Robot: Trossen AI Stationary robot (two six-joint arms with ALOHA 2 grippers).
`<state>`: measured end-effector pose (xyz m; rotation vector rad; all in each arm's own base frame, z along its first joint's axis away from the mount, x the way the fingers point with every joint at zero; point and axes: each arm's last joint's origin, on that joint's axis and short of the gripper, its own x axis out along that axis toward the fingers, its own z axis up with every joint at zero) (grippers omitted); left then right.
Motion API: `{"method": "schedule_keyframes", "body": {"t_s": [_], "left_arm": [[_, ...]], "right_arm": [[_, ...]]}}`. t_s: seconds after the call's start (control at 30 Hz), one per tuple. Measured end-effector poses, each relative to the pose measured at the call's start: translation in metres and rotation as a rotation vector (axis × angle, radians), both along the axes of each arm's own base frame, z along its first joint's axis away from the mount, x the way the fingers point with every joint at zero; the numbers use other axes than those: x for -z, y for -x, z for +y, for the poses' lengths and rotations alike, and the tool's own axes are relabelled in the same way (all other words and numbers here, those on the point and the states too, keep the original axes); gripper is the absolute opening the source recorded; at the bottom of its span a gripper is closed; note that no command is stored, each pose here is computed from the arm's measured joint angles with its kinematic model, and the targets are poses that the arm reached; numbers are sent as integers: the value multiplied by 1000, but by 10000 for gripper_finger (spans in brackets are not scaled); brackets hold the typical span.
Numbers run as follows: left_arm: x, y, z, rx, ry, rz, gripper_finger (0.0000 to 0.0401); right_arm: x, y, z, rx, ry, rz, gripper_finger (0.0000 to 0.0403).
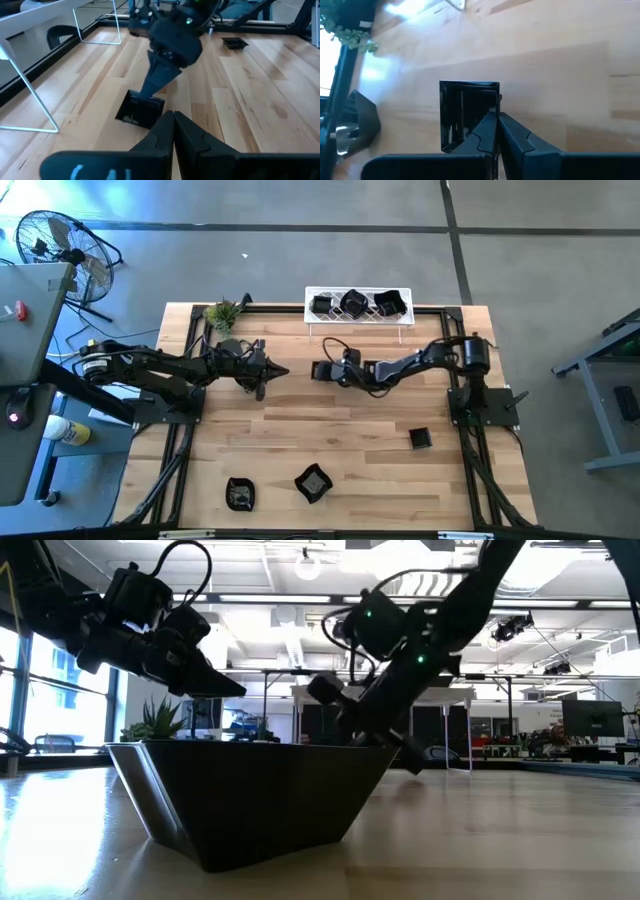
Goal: Pick & Place Mini shaped plates
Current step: Stack the square plate on top of the stacked square plates on the shelf
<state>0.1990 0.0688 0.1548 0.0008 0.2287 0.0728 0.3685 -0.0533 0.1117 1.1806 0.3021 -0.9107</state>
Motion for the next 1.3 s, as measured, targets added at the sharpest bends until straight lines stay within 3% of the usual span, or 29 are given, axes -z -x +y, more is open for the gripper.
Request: {"method": "schedule_keyframes", "body": {"t_s": [0.4, 0.53, 0.67, 0.77, 0.93, 1.13, 1.3], "left_arm": [[0, 0, 1, -16, 17, 7, 4], [-6, -10, 3, -17, 63, 73, 1], [-7, -26, -2, -11, 41, 180, 1], [-8, -39, -7, 11, 20, 221, 1], [-4, -63, -13, -45, -5, 349, 1], [-8, -90, -16, -79, -33, 440, 16], [-12, -109, -12, -75, -29, 465, 59]], "right_arm": [[-2, -1, -10, -89, 79, 28, 60], [-28, 3, -1, -198, 215, 70, 72], [-52, 9, 24, -369, 423, 191, 39], [-60, 12, 36, -480, 530, 255, 7], [-58, 13, 43, -615, 620, 310, 11], [-30, 40, 47, -703, 700, 82, 4], [-17, 71, 47, -670, 787, -93, 3]]}}
